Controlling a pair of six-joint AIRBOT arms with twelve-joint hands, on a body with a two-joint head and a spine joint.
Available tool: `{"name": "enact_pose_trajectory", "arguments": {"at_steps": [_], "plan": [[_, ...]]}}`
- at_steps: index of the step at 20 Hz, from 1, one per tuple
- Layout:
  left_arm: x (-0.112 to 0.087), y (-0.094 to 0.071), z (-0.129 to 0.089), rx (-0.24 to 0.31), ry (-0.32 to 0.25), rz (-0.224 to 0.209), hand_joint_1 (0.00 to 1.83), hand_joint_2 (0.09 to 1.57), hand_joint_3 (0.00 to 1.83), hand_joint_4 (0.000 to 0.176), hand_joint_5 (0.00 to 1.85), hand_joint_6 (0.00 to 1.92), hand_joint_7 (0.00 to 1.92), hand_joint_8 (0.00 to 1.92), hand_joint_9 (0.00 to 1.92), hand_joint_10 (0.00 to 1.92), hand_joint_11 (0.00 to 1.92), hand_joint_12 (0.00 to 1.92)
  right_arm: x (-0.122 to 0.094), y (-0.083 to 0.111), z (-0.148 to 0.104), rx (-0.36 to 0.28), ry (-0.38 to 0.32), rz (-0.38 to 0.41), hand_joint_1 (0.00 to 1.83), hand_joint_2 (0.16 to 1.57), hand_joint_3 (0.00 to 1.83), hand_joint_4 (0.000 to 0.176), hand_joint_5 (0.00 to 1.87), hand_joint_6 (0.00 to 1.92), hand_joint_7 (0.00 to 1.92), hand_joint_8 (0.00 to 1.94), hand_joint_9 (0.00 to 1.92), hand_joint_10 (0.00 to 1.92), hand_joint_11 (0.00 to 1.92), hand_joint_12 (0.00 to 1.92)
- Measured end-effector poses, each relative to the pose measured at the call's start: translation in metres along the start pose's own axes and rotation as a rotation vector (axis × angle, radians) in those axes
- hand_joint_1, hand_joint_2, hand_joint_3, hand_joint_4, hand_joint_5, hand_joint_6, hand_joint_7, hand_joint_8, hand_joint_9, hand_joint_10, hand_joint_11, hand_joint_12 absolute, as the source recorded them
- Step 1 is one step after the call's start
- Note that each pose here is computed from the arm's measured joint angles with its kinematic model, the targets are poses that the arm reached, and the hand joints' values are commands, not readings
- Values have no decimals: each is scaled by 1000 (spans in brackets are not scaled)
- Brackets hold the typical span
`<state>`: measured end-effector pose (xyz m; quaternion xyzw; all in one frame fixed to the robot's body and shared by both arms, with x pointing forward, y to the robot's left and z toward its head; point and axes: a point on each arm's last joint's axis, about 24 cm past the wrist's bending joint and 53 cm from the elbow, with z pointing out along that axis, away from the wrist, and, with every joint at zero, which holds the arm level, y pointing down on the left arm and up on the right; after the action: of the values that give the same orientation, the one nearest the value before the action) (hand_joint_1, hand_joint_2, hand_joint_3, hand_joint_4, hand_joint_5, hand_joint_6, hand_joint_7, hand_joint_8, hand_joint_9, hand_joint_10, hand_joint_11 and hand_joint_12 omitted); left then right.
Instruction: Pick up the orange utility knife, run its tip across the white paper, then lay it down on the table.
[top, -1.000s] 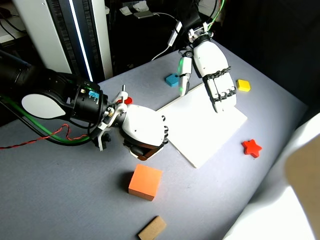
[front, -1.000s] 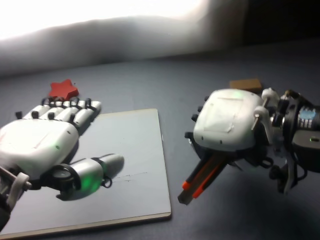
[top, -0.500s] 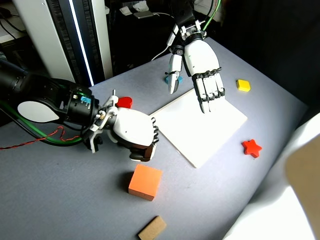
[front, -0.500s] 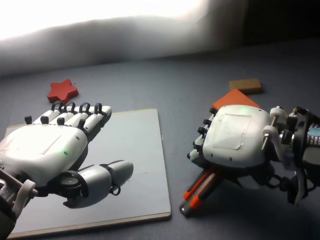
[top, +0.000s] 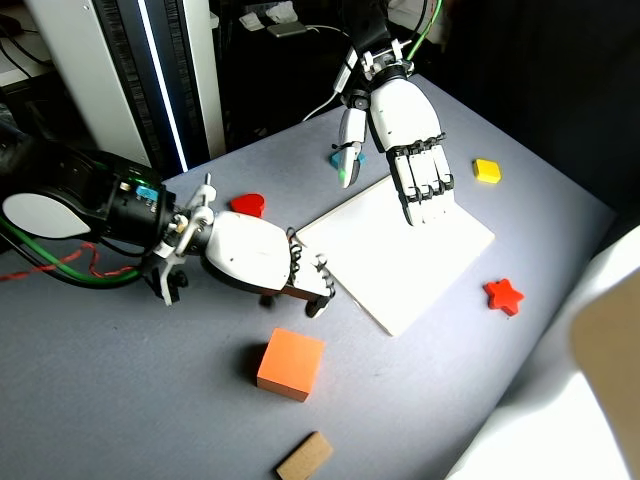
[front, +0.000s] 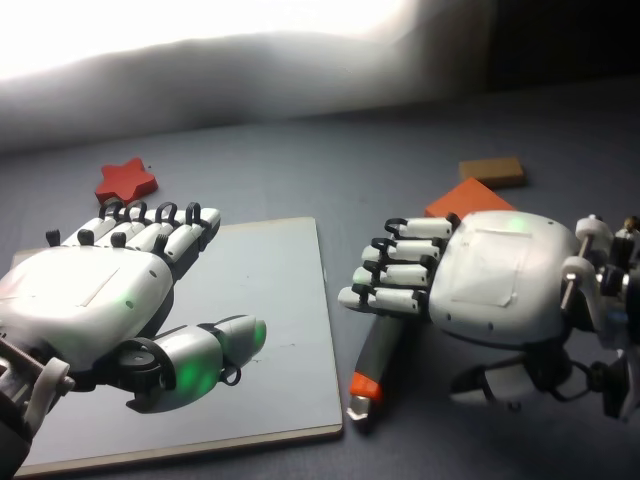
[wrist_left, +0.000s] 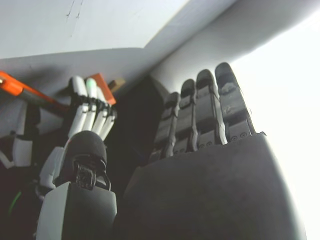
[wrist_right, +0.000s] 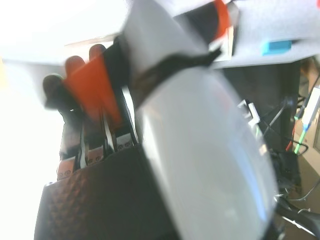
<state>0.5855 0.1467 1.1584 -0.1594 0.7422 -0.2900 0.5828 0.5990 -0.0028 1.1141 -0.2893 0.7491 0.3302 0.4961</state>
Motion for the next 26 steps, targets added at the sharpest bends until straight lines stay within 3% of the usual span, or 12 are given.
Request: {"name": "enact_pose_trajectory", "arguments": {"at_steps": [4,6,7,8,10,11,13,14,17,22,25,26], "plan": [[0,0,0,0,0,0,0,1287,0,0,0,0,60,2,41,2,0,122,-6,3,-11,-2,-18,-2,442,1056,0,0,63,25,44,15,51,20,26,14],[0,0,0,0,0,0,31,1284,0,0,86,20,162,15,140,27,0,298,-9,4,-19,1,-21,-2,187,1111,2,0,204,20,238,19,223,42,0,580],[0,0,0,0,0,0,60,1281,0,0,195,42,302,35,254,59,0,562,-10,4,-22,2,-22,-3,111,1140,7,0,368,79,412,55,378,116,0,1146],[0,0,0,1,-1,1,80,1278,0,0,283,41,413,31,347,77,0,816,-13,5,-28,5,-27,-3,70,1157,1,0,452,104,516,29,428,253,0,1347],[0,-1,0,1,-2,-2,126,1278,0,0,477,65,678,86,598,238,0,1437,-19,2,-40,18,-39,1,85,1189,2,0,695,351,844,141,550,880,56,1732],[-1,-1,0,2,-4,-3,166,1299,2,0,633,415,784,523,628,793,148,1625,-24,0,-46,30,-43,11,130,1217,5,0,927,539,1017,623,727,1230,354,1850],[-6,-6,2,15,-18,-9,245,1314,3,0,738,726,763,1037,623,1305,337,1755,-35,-4,-61,62,-41,53,143,1270,9,0,1012,823,1081,1013,876,1461,571,1913],[-11,-9,4,21,-29,-17,307,1314,1,0,792,743,793,1152,668,1412,414,1784,-40,-6,-68,85,-28,92,146,1294,9,0,974,1008,1118,1047,937,1470,611,1919],[-21,-19,10,47,-48,-27,404,1373,7,0,780,1309,856,1646,782,1819,588,1920,-43,-11,-80,116,-20,134,316,1388,19,0,891,1398,1135,1489,1060,1755,874,1921],[-19,-32,11,70,-24,-72,396,1478,15,0,817,1737,941,1707,861,1836,681,1921,-46,-19,-93,149,-24,150,441,1503,42,0,956,1778,1146,1761,1098,1917,1004,1921],[-13,-47,13,107,22,-75,584,1477,1,0,852,1734,963,1720,902,1864,734,1921,-40,-14,-98,135,-35,217,447,1522,43,0,943,1802,1175,1801,1145,1921,1048,1921],[-10,-52,12,121,35,-65,799,1425,0,0,606,1741,945,1741,887,1881,724,1921,-42,-14,-99,131,-48,252,435,1527,43,0,933,1778,1169,1781,1134,1921,1036,1921]]}}
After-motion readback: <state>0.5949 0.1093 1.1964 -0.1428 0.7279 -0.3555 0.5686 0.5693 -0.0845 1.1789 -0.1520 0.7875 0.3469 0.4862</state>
